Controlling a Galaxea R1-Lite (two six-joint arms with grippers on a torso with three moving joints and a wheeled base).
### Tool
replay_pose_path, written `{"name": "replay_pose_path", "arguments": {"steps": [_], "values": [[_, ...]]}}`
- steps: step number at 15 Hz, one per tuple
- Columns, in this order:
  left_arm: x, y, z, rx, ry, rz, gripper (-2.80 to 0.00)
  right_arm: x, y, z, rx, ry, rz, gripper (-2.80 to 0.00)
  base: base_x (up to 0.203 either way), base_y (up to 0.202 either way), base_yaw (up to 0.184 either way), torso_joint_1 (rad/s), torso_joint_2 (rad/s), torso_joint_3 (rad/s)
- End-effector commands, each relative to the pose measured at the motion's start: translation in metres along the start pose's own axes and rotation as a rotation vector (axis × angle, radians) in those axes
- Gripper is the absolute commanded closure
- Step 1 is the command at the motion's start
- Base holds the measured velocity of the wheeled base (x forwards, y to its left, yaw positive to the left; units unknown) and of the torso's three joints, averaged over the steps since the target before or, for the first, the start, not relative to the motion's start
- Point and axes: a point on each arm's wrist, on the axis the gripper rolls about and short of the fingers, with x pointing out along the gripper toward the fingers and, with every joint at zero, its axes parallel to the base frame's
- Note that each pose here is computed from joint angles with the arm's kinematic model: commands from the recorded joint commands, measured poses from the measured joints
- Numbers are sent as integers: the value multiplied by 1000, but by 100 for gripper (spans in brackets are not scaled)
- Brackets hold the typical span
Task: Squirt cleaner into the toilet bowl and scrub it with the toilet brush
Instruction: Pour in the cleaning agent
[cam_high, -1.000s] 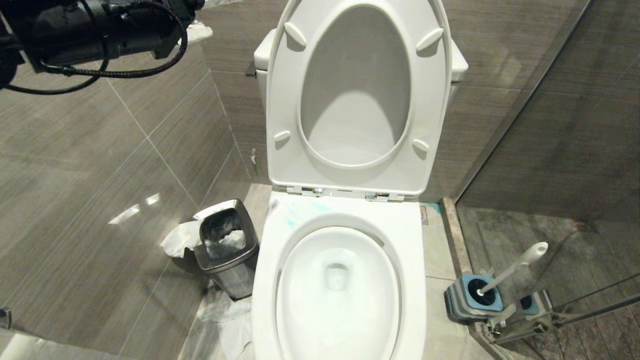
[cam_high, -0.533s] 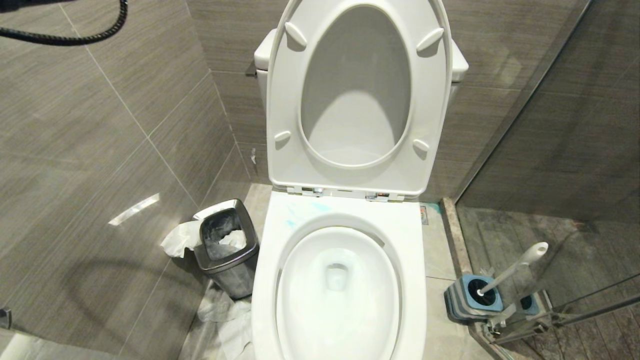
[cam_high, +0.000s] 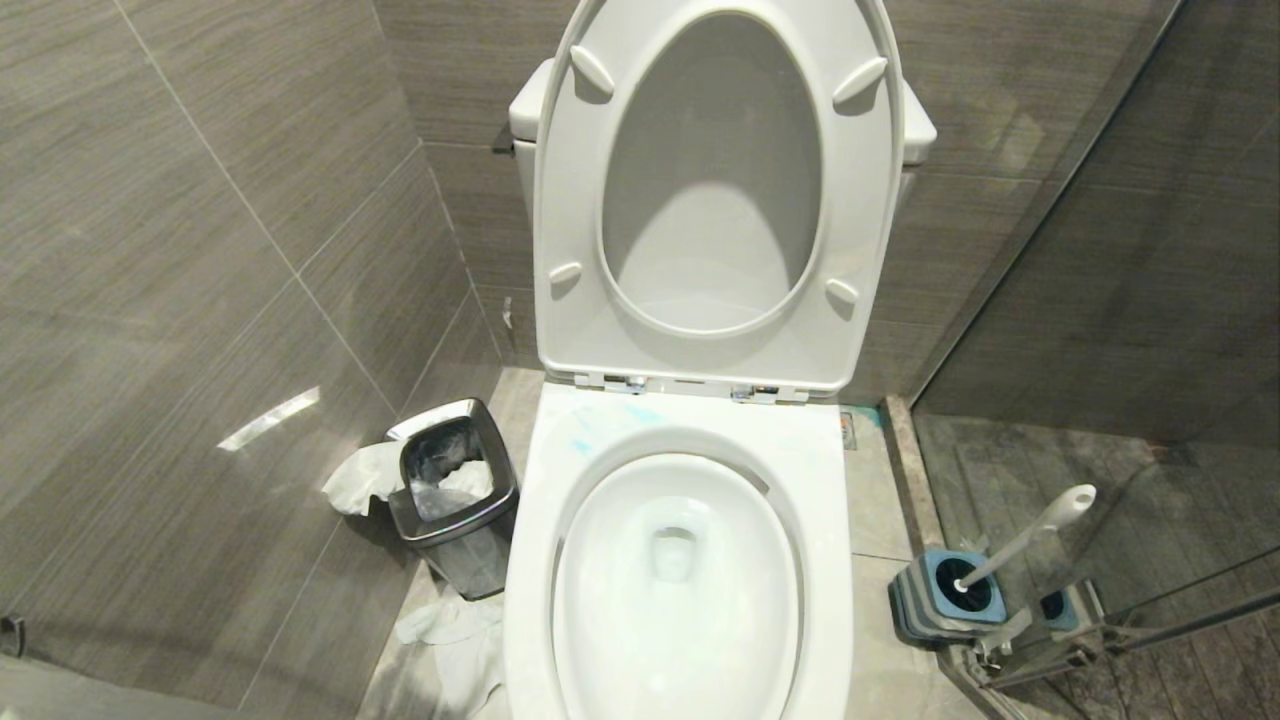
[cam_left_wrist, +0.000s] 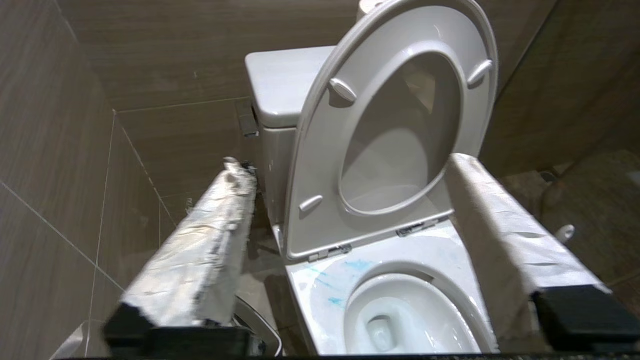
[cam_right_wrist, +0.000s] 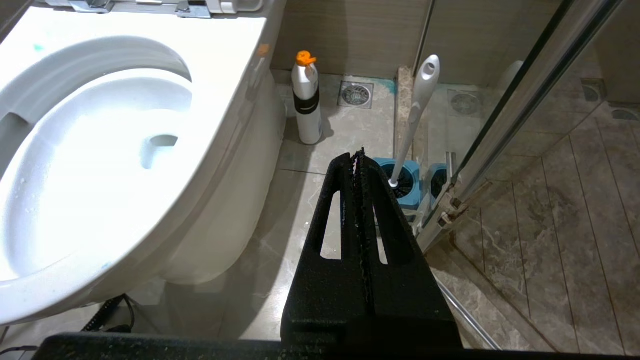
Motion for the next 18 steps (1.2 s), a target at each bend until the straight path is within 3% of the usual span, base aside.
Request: {"name": "replay_pose_path", "arguments": {"steps": [1,9,11,18], "values": [[-25,-1,0,-1,-26,-1,0,0,0,0,1,0,0,0,0,0,0,0,0,0],[-39,0,6,-7,-62,9,0,0,0,0,1,0,0,0,0,0,0,0,0,0],[-47,4,9,9,-80,46,0,0,0,0,1,0,0,0,0,0,0,0,0,0],[-112,-8,24,51,-211,70,0,0,0,0,1,0,0,0,0,0,0,0,0,0]]}}
